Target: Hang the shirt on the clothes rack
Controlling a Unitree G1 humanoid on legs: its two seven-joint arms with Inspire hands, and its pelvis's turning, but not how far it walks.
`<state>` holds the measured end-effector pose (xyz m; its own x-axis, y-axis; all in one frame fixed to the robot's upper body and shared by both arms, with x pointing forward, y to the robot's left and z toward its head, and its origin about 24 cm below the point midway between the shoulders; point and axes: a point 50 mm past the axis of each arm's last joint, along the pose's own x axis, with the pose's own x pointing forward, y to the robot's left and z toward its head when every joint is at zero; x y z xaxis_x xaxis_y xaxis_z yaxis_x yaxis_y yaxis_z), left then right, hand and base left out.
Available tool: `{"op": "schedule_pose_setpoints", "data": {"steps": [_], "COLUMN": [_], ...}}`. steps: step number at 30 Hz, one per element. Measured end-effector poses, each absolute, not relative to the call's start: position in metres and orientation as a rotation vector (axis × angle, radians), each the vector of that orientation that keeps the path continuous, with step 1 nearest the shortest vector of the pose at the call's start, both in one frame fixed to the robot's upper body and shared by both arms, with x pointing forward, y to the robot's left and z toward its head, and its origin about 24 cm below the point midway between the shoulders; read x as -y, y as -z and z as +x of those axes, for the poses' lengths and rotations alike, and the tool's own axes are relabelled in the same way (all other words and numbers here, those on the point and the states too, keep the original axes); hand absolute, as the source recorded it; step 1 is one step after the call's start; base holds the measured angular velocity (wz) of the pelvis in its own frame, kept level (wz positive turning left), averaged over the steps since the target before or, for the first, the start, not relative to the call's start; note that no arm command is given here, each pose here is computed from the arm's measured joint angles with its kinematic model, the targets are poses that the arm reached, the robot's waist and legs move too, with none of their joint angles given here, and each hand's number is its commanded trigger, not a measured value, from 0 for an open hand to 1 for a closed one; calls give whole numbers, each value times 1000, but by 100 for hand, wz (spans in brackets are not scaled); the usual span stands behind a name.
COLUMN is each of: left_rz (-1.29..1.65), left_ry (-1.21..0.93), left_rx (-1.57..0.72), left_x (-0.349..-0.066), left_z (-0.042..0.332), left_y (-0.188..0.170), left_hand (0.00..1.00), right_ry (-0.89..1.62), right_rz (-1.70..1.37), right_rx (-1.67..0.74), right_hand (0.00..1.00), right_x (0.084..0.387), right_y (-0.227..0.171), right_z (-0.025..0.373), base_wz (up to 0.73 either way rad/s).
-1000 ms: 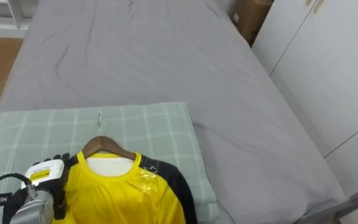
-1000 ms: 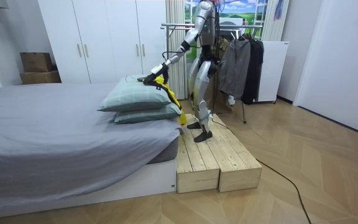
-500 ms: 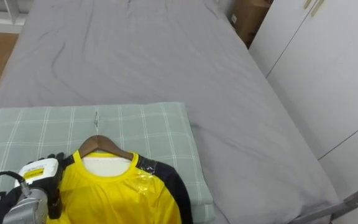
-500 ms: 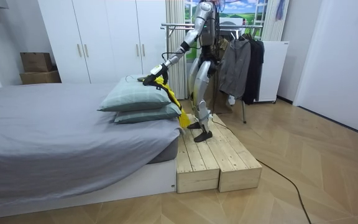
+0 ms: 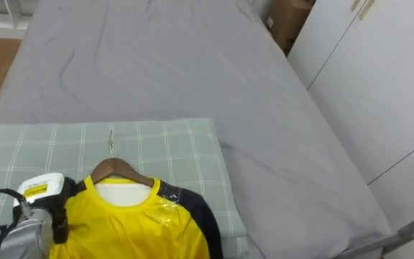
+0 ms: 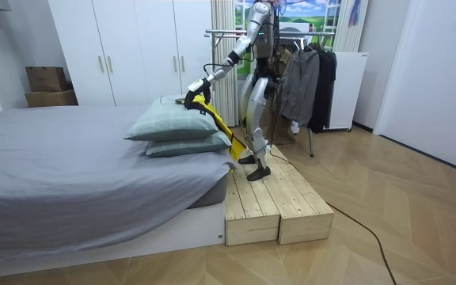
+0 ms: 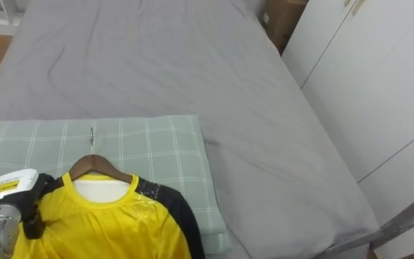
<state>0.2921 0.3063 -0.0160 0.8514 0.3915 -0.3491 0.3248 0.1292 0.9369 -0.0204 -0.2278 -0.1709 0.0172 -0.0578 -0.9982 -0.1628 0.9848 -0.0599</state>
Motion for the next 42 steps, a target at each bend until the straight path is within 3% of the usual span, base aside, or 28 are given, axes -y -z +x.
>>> {"op": "schedule_pose_setpoints", "data": {"steps": [26, 42], "left_rz": [1435, 1242], "left_ry": [-41, -33], "left_rx": [-613, -589], "left_x": [-300, -287], "left_z": [291, 283], "left_y": [22, 36], "left_hand": [100, 100], "right_ry": [-64, -31], "right_rz": [-211, -260], "right_rx": [-1521, -1451], "right_hand": [0, 0], "right_x": [228, 232], "right_y": [171, 170], "right_z": [-12, -4], "base_wz": [-1, -3]}}
